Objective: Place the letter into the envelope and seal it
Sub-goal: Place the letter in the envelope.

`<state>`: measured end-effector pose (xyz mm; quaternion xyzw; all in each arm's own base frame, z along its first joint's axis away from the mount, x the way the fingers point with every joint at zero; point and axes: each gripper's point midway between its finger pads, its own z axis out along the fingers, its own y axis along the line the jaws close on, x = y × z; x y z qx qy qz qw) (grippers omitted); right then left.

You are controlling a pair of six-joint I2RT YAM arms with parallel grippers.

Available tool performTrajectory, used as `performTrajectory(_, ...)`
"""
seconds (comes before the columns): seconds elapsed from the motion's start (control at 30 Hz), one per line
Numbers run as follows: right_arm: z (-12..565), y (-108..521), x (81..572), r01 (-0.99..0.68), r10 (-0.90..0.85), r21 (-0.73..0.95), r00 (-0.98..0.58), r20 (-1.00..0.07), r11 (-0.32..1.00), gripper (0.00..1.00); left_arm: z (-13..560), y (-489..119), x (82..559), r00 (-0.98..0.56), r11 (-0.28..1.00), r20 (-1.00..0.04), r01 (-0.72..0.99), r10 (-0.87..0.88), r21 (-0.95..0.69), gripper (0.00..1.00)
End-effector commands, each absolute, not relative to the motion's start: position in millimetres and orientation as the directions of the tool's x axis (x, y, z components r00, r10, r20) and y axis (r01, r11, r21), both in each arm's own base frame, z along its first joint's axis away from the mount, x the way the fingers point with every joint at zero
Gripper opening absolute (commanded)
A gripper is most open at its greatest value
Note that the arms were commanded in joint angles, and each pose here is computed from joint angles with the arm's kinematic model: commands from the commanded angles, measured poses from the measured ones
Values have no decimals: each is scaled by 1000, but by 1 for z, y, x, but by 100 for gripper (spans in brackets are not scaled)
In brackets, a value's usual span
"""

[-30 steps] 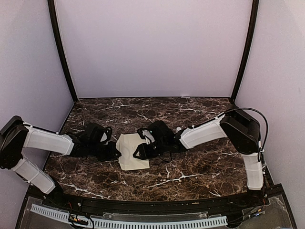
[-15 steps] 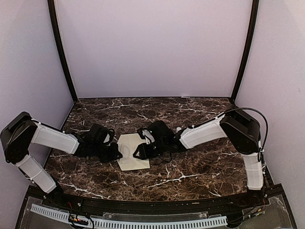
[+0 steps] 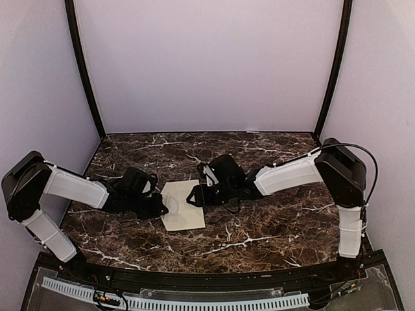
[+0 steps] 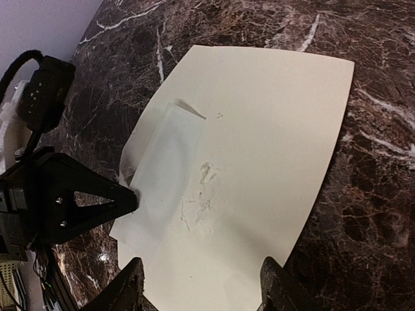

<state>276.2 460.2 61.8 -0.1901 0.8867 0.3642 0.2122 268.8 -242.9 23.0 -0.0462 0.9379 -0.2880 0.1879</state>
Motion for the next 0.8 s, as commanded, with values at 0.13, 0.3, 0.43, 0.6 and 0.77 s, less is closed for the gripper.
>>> performTrajectory(0.13, 44, 448, 280, -422, -147, 555, -870, -471, 717, 59, 26, -247, 270, -925, 830, -338, 48, -173, -556, 0)
performTrajectory(0.3, 39, 446, 282, -399, -132, 555, -879, -459, 730, 59, 26, -247, 271, -925, 830, -340, 51, -171, -555, 0)
performTrajectory(0.43, 29, 445, 282, -376, -126, 557, -892, -434, 741, 60, 26, -249, 272, -926, 830, -341, 57, -164, -555, 0)
performTrajectory(0.6, 24, 444, 281, -364, -123, 557, -898, -423, 747, 60, 26, -249, 272, -925, 830, -342, 58, -164, -555, 0)
performTrajectory(0.77, 20, 446, 280, -362, -129, 569, -904, -407, 738, 60, 26, -252, 273, -927, 824, -336, 56, -167, -563, 0)
